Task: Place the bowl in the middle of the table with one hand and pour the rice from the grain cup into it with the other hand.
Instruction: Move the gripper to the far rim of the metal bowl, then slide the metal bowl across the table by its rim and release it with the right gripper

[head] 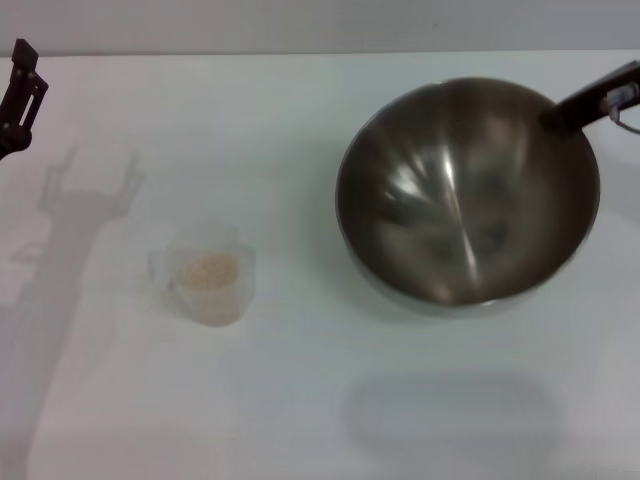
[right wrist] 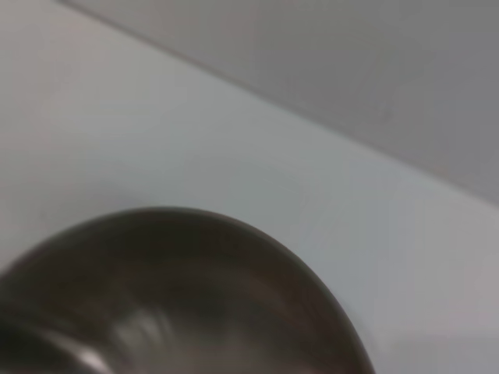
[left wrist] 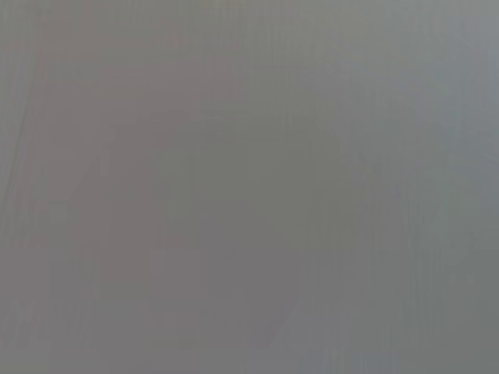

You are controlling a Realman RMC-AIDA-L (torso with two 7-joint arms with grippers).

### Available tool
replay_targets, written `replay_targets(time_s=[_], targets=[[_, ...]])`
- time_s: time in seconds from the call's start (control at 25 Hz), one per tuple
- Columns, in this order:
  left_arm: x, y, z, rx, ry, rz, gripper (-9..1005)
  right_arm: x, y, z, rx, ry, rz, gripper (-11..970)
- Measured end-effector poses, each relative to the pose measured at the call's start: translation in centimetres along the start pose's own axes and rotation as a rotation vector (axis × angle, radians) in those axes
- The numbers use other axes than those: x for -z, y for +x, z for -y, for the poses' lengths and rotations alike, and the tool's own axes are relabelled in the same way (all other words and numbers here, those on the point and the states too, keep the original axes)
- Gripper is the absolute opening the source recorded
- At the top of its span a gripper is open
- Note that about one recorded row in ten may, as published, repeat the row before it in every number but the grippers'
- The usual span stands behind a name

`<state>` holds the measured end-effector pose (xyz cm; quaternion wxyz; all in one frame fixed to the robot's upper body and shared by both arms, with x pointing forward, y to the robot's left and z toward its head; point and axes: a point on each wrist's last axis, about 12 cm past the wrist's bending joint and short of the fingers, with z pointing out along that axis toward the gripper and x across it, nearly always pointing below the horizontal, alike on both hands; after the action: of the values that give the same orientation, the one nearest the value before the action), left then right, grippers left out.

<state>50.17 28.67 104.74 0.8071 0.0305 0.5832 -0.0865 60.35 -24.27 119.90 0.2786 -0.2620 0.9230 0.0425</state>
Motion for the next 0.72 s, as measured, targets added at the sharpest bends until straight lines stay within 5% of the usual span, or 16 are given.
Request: replay_targets(time_s=[0.72], targets=[[0.0,0.0,0.0,0.001,0.002,0.003,803,0.7,-1.8,-2.9,0.048,-0.207,0.162,27]])
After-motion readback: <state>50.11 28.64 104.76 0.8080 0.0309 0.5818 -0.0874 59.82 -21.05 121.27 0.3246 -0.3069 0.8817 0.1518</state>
